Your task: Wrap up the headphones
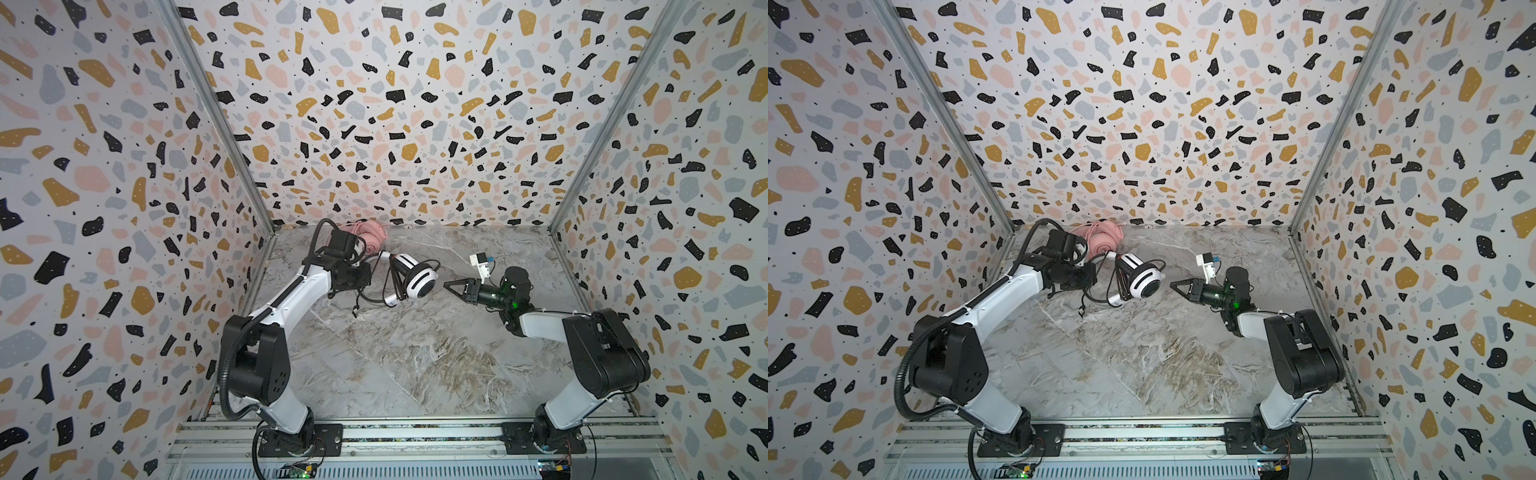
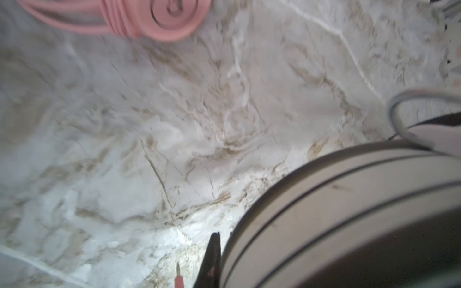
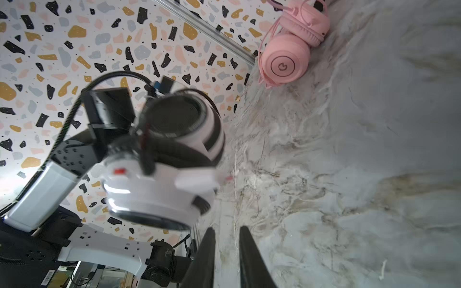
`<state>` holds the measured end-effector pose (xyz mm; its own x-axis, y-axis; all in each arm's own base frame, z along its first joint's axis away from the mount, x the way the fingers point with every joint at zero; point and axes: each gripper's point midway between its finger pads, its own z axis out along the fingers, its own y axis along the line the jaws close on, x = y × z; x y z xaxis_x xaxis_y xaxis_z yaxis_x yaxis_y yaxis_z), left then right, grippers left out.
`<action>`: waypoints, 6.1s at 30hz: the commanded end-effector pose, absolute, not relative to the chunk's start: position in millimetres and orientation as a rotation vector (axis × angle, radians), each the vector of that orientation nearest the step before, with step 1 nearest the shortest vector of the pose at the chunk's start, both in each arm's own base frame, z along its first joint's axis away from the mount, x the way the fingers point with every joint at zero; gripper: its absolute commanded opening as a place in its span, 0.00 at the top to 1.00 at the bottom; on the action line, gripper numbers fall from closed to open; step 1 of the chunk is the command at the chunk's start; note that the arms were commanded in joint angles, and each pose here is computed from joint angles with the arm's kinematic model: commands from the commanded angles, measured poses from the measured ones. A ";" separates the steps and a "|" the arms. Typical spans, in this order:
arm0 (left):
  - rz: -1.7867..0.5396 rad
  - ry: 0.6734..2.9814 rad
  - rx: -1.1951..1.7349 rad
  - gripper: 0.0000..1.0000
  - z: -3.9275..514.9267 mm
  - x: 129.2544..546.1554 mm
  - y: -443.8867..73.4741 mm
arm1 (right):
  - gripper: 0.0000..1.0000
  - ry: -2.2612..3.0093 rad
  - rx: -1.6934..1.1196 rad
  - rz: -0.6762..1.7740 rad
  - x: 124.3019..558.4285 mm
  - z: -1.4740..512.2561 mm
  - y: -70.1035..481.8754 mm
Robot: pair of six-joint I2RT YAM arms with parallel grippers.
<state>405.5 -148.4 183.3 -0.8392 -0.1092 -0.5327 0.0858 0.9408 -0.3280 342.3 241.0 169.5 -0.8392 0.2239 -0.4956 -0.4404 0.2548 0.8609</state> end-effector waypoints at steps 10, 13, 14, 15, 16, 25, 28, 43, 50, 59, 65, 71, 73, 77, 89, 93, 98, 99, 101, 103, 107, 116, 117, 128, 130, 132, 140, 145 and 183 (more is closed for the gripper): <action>0.071 2.362 -0.141 0.98 255.1 432.5 -80.0 | 0.65 2.022 -0.390 1.641 312.5 165.6 288.2; -0.138 2.340 -0.159 0.98 262.5 438.2 -101.5 | 0.59 1.936 -0.489 1.689 292.7 177.2 316.0; -0.217 2.322 -0.177 0.98 268.6 439.9 -108.9 | 0.56 1.896 -0.516 1.695 285.9 182.5 324.2; -0.271 2.297 -0.190 0.98 276.2 441.9 -114.3 | 0.54 1.857 -0.544 1.693 280.4 188.0 331.5; -0.335 2.270 -0.206 0.98 284.2 443.9 -120.9 | 0.51 1.812 -0.571 1.676 275.7 194.2 339.1; -0.657 2.160 -0.336 1.00 305.2 452.2 -150.9 | 0.38 1.510 -0.629 1.345 262.9 240.8 389.4; -0.711 2.142 -0.341 1.00 311.5 450.1 -157.5 | 0.37 1.443 -0.626 1.295 268.6 250.5 407.3; -0.770 2.109 -0.310 1.00 339.7 437.5 -161.6 | 0.32 1.497 -0.421 1.037 325.6 264.1 456.9; -0.766 2.113 -0.285 1.00 341.5 435.3 -161.9 | 0.54 1.514 -0.436 1.062 332.8 257.1 471.9; -0.721 2.143 -0.279 1.00 325.7 436.5 -146.4 | 0.87 1.533 -0.368 0.962 338.4 250.0 411.0; -0.709 2.190 -0.292 1.00 299.8 436.4 -136.6 | 0.89 1.514 -0.313 0.835 336.8 261.2 352.0; -0.681 2.224 -0.296 1.00 284.9 435.7 -130.8 | 0.91 1.484 -0.262 0.769 332.3 267.8 311.2; -0.712 2.224 -0.279 1.00 285.7 435.2 -134.4 | 0.91 1.517 -0.267 0.761 338.2 261.0 311.4; -0.714 2.226 -0.274 1.00 285.2 434.6 -134.9 | 0.92 1.480 -0.242 0.769 334.2 263.5 299.8; -0.666 2.243 -0.324 1.00 267.5 442.0 -118.5 | 0.95 1.348 -0.248 0.798 286.9 323.2 267.9; -0.745 2.237 -0.313 1.00 269.0 442.9 -128.5 | 0.95 1.437 -0.259 0.785 299.4 291.3 276.5; -0.774 2.214 -0.293 1.00 281.5 440.3 -131.0 | 0.95 1.484 -0.304 0.830 304.8 269.3 297.1; -0.780 2.206 -0.292 1.00 284.7 439.5 -130.7 | 0.95 1.505 -0.310 0.836 307.0 261.8 301.3; -0.810 2.188 -0.275 1.00 291.5 438.6 -133.5 | 0.95 1.543 -0.324 0.845 310.5 247.0 308.1; -0.847 2.172 -0.253 1.00 298.6 437.0 -137.6 | 0.95 1.581 -0.335 0.846 315.1 232.4 312.4; -0.972 2.142 -0.203 1.00 308.1 432.7 -152.3 | 0.95 1.626 -0.356 0.872 325.1 214.1 319.8; -1.013 2.252 -0.151 1.00 275.8 415.8 -160.9 | 0.93 1.555 -0.315 0.960 368.9 231.6 311.7; -1.019 2.282 -0.159 1.00 263.0 412.8 -162.0 | 0.93 1.542 -0.310 0.997 372.8 234.4 311.6; -1.135 2.459 -0.021 1.00 192.4 374.8 -202.4 | 0.93 1.440 -0.288 1.338 394.4 220.4 294.2; -1.108 2.506 0.000 1.00 177.3 369.6 -200.4 | 0.93 1.438 -0.321 1.362 395.6 219.2 292.3; -1.037 2.573 0.006 1.00 158.2 367.2 -194.5 | 0.93 1.449 -0.373 1.380 395.1 216.8 294.8; -0.872 2.720 -0.024 1.00 90.4 364.6 -180.7 | 0.91 1.652 -0.342 1.410 402.4 147.1 289.6; -0.816 2.775 0.013 1.00 67.4 358.6 -189.5 | 0.91 1.700 -0.194 1.508 411.9 119.4 291.6; -0.391 2.927 0.059 1.00 -1.9 333.3 -168.0 | 0.49 2.046 0.044 1.331 400.6 87.6 208.5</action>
<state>360.0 -183.3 20.1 -0.9584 -0.0035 -0.2855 0.0948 0.9393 -0.3297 406.1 207.9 76.9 -0.7737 0.4208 -0.4736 -0.2770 0.4476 0.8503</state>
